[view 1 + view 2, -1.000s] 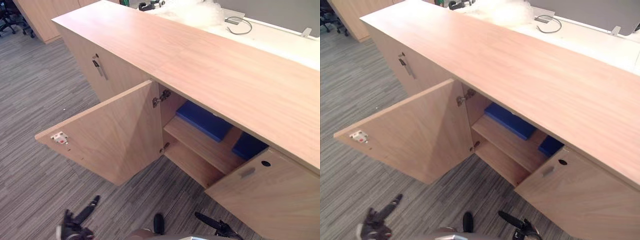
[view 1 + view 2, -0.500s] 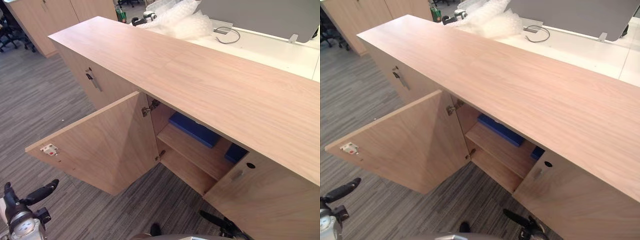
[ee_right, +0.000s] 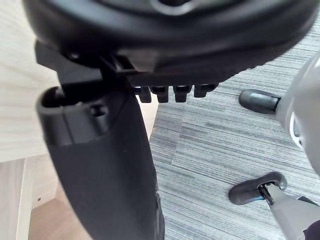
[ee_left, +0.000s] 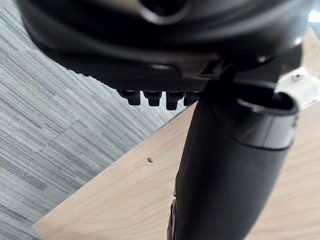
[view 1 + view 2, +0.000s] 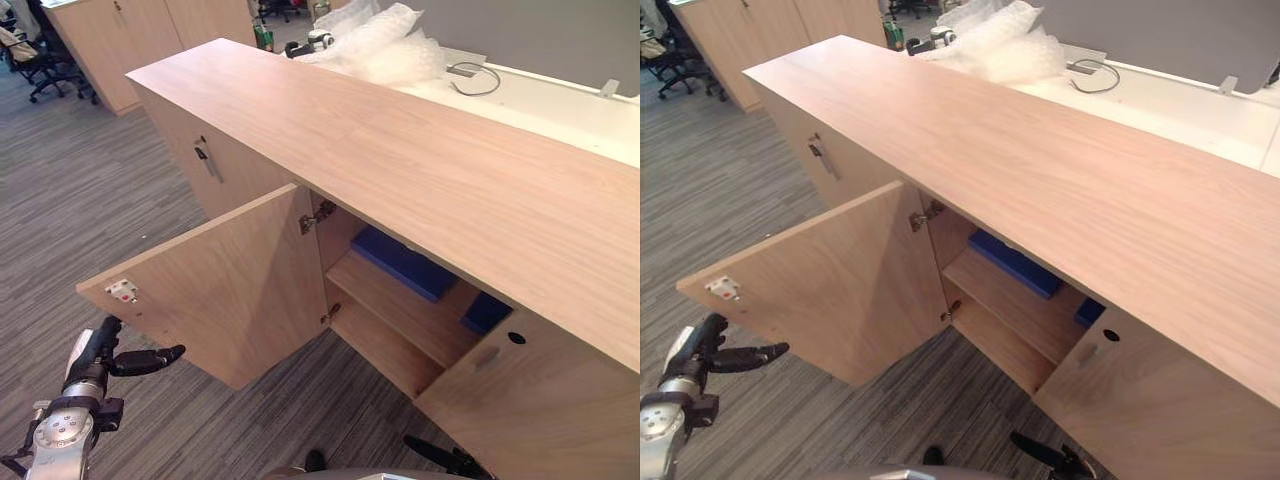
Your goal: Walk over to the cabinet, pick up the folder, carry it to the office cabinet, place the folder inside the office cabinet, then close the office cabinet door
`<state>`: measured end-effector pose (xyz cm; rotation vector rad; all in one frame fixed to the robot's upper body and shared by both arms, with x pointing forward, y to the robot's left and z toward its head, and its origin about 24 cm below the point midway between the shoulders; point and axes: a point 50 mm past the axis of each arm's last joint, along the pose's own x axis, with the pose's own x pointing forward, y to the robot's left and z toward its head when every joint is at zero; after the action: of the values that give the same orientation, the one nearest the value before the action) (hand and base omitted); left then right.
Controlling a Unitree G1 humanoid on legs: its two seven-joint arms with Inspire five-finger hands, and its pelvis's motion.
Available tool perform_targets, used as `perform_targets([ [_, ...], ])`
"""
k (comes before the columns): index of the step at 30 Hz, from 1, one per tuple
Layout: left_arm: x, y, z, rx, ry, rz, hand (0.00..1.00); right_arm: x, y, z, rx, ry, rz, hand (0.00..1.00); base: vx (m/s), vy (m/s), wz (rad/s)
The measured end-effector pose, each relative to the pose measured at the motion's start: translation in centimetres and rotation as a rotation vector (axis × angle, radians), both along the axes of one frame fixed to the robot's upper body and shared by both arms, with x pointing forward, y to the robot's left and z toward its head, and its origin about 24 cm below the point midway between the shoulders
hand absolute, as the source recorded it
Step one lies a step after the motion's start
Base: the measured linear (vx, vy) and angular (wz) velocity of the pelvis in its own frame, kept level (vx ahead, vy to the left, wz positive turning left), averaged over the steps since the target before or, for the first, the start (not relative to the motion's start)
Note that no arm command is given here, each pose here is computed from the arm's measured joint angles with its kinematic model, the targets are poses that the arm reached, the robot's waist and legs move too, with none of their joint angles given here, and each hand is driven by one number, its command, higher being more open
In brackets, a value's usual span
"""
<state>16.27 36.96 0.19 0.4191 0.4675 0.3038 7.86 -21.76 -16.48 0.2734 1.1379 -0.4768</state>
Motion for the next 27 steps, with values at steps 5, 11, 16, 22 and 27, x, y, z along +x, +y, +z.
perform_targets([
  [5, 0.3, -0.2, -0.8, -0.002, 0.054, -0.025, 1.00, 0.1, -0.1, 0.0, -0.005, 0.006, 0.041, 1.00, -0.01, 0.000, 0.00],
  [11, 1.9, -0.4, -1.2, -0.080, 0.023, 0.009, 1.00, 0.3, -0.1, 0.0, -0.003, 0.013, 0.074, 1.00, -0.03, -0.001, 0.04],
  [16, 2.7, -0.9, -1.2, -0.100, 0.003, 0.015, 1.00, 0.5, 0.0, 0.0, 0.001, 0.015, 0.076, 1.00, -0.03, 0.004, 0.04],
  [22, 4.4, -3.4, -0.8, -0.051, -0.069, 0.030, 1.00, 0.1, 0.0, -0.1, 0.003, 0.028, 0.070, 1.00, -0.04, 0.013, 0.11],
  [27, 5.0, -4.4, 0.0, 0.191, -0.045, -0.043, 1.00, 0.1, 0.3, -0.2, 0.010, 0.037, 0.071, 1.00, -0.04, 0.021, 0.08],
])
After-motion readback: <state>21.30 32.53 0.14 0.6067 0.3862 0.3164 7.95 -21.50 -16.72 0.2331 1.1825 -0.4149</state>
